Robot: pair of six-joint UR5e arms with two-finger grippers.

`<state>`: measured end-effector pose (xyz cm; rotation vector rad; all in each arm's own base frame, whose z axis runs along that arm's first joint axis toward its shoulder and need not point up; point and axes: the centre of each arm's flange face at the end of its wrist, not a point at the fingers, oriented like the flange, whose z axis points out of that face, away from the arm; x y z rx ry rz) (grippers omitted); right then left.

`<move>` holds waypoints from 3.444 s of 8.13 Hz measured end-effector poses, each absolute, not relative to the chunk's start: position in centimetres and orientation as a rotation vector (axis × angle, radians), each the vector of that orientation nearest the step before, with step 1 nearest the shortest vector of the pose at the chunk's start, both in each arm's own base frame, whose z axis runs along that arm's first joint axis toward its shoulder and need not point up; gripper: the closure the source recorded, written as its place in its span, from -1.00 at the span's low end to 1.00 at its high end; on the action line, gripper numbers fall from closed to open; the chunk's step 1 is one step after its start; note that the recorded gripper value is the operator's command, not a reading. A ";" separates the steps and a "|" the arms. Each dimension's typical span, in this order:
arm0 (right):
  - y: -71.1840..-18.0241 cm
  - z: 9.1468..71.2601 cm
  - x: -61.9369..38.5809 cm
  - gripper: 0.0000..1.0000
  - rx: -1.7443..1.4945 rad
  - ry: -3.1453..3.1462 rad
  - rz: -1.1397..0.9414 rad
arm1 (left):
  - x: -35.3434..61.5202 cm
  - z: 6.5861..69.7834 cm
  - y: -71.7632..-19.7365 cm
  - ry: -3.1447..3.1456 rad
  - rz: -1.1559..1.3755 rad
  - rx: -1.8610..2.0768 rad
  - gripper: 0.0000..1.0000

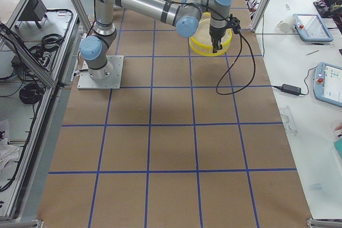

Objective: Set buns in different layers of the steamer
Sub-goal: 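Lift top tier aside with right gripper while left carries white bun over lower tier, then lower the white bun into the lower tier and open left gripper, then set top tier back onto lower tier with right gripper while left returns to plate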

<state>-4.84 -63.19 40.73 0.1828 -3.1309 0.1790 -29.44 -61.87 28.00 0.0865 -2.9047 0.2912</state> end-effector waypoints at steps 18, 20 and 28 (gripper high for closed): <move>-62.8 40.4 11.3 1.00 -0.066 -3.164 0.205 | -11.1 34.2 -64.5 -3.170 0.238 -0.066 -1.00; -63.2 37.6 18.3 1.00 -0.163 -3.182 0.238 | -3.5 33.8 -64.8 -3.254 0.190 -0.075 -1.00; -62.3 29.0 26.1 1.00 -0.370 -3.175 0.141 | 2.1 22.6 -67.0 -3.277 0.062 0.137 -1.00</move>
